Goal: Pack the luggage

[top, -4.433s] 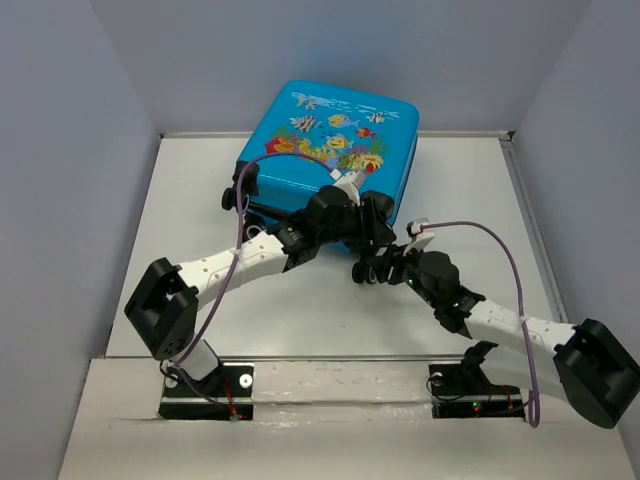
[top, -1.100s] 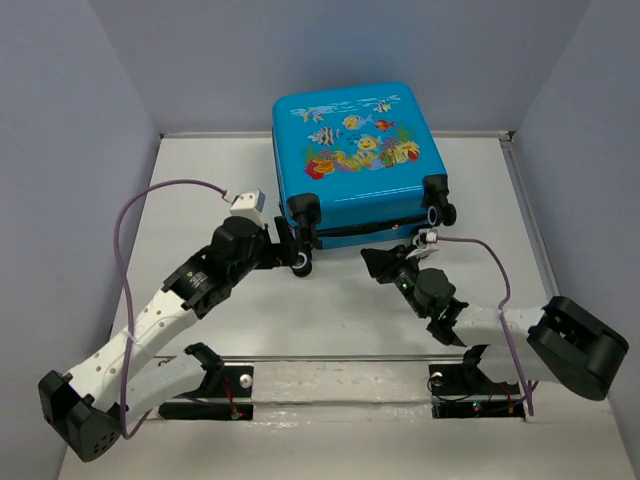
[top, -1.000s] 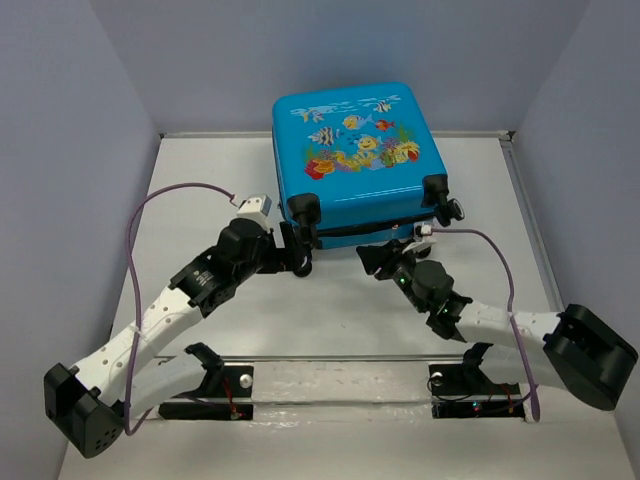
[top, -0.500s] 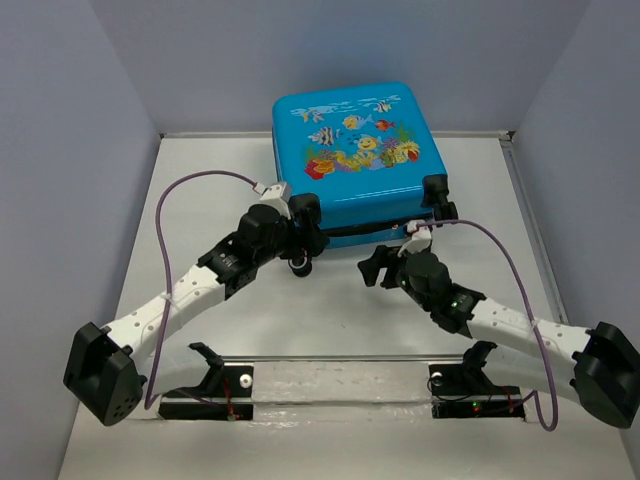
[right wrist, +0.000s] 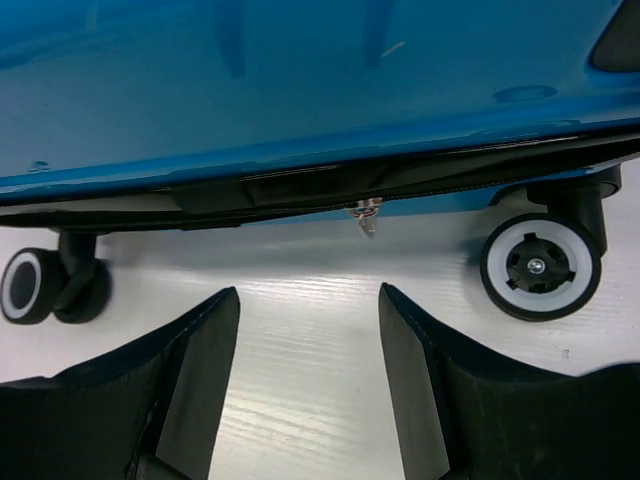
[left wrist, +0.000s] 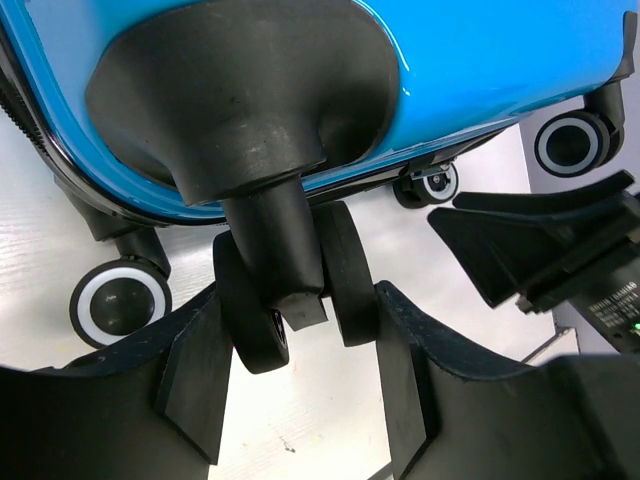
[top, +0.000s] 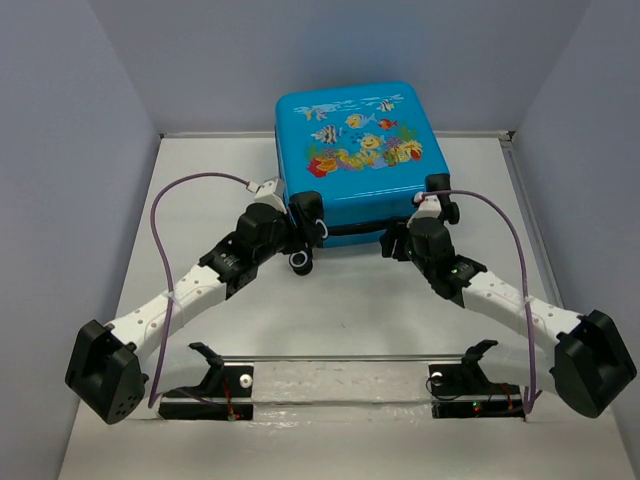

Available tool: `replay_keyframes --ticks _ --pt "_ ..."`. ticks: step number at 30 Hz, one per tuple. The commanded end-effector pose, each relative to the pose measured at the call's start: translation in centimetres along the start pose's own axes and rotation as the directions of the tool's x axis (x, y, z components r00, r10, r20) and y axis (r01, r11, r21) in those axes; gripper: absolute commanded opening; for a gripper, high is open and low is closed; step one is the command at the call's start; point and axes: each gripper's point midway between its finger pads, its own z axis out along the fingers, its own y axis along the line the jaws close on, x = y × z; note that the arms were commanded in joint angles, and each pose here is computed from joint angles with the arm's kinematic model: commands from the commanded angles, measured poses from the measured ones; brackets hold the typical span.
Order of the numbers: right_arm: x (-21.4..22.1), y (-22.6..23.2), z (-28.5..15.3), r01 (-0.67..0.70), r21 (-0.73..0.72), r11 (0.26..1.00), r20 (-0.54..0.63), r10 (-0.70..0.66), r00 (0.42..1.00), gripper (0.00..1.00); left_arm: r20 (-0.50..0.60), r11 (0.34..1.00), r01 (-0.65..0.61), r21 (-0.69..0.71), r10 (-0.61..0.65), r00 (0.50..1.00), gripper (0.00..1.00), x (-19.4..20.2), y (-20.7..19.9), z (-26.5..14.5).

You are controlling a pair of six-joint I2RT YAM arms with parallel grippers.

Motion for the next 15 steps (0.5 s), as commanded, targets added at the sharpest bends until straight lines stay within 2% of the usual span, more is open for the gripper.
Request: replay_keyframes --ticks 1,6,9,15 --pt "-2.1 0.6 1.1 0.042 -0.023 0.999 0.026 -0.041 0.999 0.63 0.161 0.978 -0.048 0.204 0.015 0.987 0.06 -4.0 -5.1 -1.6" --pt "-2.0 -1.4 2.2 0.027 0.075 0.997 0.079 -0.033 0.996 0.54 0.171 0.971 -0.04 0.235 -0.001 0.985 0.06 -4.0 -5.4 -2.2" --pt "-1.9 -2.6 3.1 0.02 0.125 0.992 0.112 -0.035 0.993 0.52 0.157 0.963 -0.035 0.266 -0.008 0.988 0.06 -3.5 -5.8 -2.4" --pt "-2.2 -2.4 4.7 0.048 0.109 0.993 0.165 -0.066 0.984 0.46 0.146 0.956 -0.033 0.291 -0.01 0.989 0.06 -3.2 -6.0 -2.7"
